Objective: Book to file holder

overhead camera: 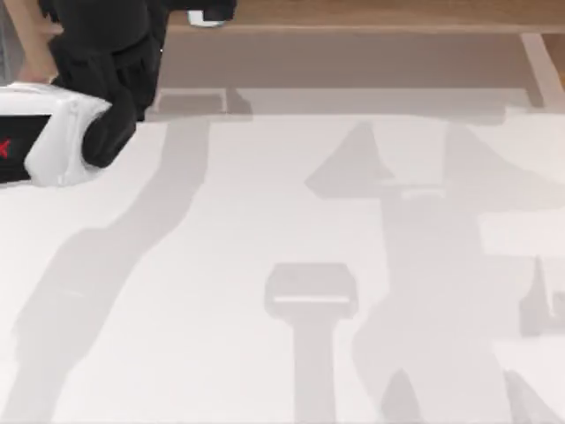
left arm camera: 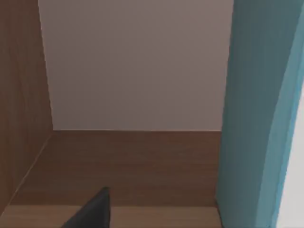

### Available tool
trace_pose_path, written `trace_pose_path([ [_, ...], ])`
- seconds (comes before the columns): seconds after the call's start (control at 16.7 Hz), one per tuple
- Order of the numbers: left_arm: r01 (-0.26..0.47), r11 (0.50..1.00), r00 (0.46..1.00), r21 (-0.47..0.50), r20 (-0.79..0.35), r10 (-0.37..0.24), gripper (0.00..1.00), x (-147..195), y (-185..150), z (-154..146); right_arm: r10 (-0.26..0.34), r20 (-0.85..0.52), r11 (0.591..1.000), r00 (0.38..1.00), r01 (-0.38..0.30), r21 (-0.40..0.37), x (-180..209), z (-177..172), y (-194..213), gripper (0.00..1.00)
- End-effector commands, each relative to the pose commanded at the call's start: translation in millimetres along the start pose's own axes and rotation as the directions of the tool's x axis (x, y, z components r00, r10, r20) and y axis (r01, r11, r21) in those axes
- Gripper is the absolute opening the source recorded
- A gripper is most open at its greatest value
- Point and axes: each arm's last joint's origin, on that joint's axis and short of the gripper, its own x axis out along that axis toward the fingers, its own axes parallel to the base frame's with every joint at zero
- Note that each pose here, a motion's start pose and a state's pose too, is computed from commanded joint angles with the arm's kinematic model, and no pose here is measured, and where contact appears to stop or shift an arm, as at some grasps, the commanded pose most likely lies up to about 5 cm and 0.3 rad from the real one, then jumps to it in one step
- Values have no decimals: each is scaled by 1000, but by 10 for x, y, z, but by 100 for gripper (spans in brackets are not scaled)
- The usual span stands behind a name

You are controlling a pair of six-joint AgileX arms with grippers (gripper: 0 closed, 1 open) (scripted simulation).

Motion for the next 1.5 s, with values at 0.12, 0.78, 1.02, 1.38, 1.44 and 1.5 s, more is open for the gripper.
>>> trace_pose_path([
  [0.12,1,1000,1000,0,3,-1,100,168,-175,-171,0,0,1000,1000,0,0,0,0,0,100],
  [0.78,1,1000,1000,-6,17,-1,100,350,-354,-337,0,0,1000,1000,0,0,0,0,0,100],
  [1.02,2,1000,1000,-6,17,-1,100,497,-368,-337,0,0,1000,1000,0,0,0,0,0,100],
  [1.38,2,1000,1000,-6,17,-2,85,521,-369,-336,0,0,1000,1000,0,0,0,0,0,100],
  [1.44,2,1000,1000,-6,17,-2,77,521,-369,-336,0,0,1000,1000,0,0,0,0,0,100],
  [1.5,2,1000,1000,-6,17,-2,70,521,-369,-336,0,0,1000,1000,0,0,0,0,0,100],
])
